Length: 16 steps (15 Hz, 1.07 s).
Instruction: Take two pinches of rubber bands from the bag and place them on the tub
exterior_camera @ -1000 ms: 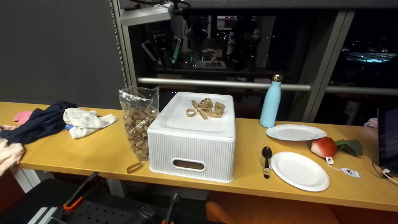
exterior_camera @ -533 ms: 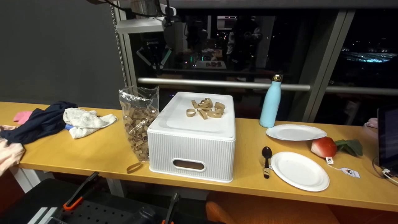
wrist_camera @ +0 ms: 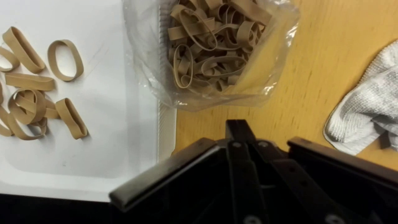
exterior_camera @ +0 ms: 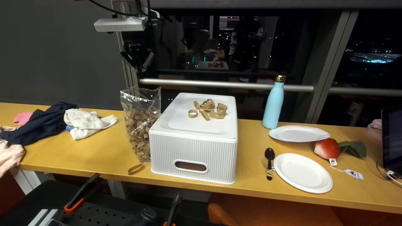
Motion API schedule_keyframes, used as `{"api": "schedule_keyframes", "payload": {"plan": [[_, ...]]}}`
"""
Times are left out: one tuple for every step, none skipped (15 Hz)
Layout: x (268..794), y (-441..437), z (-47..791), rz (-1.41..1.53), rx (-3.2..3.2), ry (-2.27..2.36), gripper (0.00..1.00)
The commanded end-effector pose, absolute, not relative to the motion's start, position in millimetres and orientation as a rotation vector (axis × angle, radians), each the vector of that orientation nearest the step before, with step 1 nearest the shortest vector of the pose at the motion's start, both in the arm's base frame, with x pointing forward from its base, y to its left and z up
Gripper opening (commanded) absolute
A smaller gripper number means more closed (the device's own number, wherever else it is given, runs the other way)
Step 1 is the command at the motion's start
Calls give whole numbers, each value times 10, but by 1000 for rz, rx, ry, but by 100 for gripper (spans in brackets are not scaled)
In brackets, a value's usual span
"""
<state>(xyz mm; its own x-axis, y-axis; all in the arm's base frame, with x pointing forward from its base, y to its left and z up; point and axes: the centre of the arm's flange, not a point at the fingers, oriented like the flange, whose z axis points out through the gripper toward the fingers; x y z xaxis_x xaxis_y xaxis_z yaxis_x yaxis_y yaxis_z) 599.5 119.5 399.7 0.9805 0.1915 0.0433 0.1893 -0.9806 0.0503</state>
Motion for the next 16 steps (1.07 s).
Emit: {"api": "schedule_keyframes", "payload": {"plan": [[5823,1169,3978,10,3112,242,0],[5837,1125,3901,-11,3112,230,0],[5840,1090,3848,-20,3111,221,0],[5829,1010,3782,-35,3105,200,0],[5826,956,3732,-39,3107,191,0],[5847,923,3687,-53,3112,185,0],[5864,902,3641,-66,3115,182,0],[5875,885,3602,-71,3118,178,0],[5892,879,3560,-75,3120,175,0],[5911,864,3511,-78,3124,174,0],[5945,865,3455,-77,3132,177,0],[5979,883,3405,-76,3141,179,0],[6017,914,3344,-81,3152,184,0],[6046,946,3291,-86,3159,188,0],[6060,976,3234,-93,3167,192,0],[6036,989,3170,-101,3173,190,0]]}}
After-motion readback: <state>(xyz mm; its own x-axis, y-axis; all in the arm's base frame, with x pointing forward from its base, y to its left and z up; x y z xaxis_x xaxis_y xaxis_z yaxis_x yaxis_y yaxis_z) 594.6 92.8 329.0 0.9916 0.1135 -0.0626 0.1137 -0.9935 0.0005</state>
